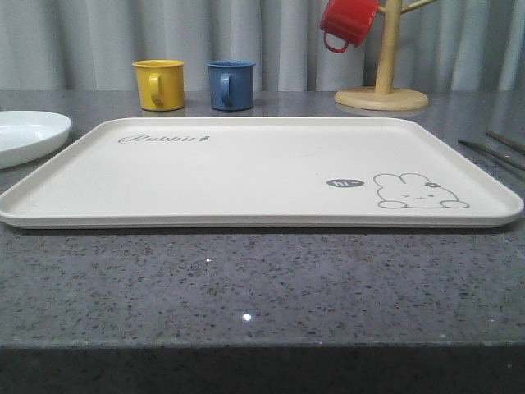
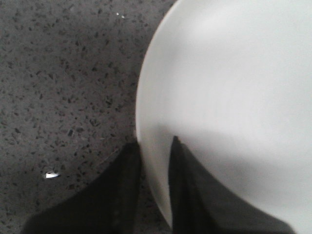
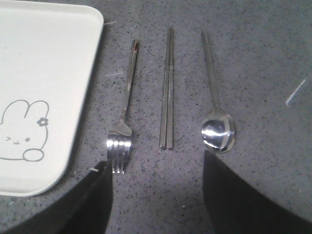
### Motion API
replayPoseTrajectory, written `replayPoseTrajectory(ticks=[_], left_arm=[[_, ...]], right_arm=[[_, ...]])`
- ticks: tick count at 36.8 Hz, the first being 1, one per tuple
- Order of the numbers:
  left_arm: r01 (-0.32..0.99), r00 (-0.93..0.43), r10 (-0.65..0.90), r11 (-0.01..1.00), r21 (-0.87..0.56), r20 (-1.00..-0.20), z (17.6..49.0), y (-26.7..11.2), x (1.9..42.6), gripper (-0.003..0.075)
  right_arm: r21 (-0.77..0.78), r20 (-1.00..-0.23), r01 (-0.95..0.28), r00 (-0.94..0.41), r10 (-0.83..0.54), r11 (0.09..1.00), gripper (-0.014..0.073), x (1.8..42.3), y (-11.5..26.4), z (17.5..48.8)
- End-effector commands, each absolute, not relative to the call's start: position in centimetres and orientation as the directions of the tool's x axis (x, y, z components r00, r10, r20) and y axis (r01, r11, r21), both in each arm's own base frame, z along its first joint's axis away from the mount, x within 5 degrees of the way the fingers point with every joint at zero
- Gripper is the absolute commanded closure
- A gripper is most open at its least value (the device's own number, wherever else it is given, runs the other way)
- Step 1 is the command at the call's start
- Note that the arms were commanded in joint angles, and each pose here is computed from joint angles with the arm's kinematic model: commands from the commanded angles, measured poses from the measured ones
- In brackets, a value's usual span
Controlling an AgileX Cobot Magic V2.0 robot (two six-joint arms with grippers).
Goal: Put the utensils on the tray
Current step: 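Grasp the white plate rim with the left gripper and lift it, then lower the plate onto the cream tray and release with the left gripper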
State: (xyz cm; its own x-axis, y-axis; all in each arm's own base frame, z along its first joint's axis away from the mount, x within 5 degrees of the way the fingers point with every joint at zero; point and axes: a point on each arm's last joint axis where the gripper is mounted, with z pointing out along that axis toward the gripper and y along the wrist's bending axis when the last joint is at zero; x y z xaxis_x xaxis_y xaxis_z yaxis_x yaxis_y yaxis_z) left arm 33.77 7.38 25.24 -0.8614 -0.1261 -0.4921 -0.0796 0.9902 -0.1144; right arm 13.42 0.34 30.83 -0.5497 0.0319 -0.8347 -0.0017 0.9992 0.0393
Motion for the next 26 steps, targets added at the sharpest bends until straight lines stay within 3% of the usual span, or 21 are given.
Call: replayPoseTrajectory(ticks=[1, 7, 15, 20, 26], left_arm=[[-0.084, -0.799, -0.136, 0.990, -0.114, -0.586, 27.7, 7.3, 34.0, 0.0738], [-0.074, -0.782, -0.118, 0.993, -0.097, -0.612, 29.1, 7.4, 33.9, 0.0739], [-0.013, -0.711, -0.136, 0.983, -0.181, -0.690, 35.7, 6.0, 33.3, 0.0739], [0.149, -0.699, -0.067, 0.960, -0.237, -0.712, 37.8, 2.5, 33.5, 0.0739], [0.314, -0.706, 0.047, 0.915, -0.252, -0.706, 37.1, -3.7, 34.2, 0.0739]], right_arm=[[0.021, -0.881, -0.002, -0.472, 0.017, 1.000, 0.0153, 13.8, 0.2, 32.3], [0.021, -0.881, -0.002, -0.472, 0.017, 1.000, 0.0153, 13.8, 0.2, 32.3], [0.021, -0.881, -0.002, -0.472, 0.017, 1.000, 0.0153, 13.8, 0.2, 32.3], [0.021, -0.881, -0.002, -0.472, 0.017, 1.000, 0.0153, 13.8, 0.2, 32.3], [0.021, -0.881, -0.002, -0.472, 0.017, 1.000, 0.0153, 13.8, 0.2, 32.3]])
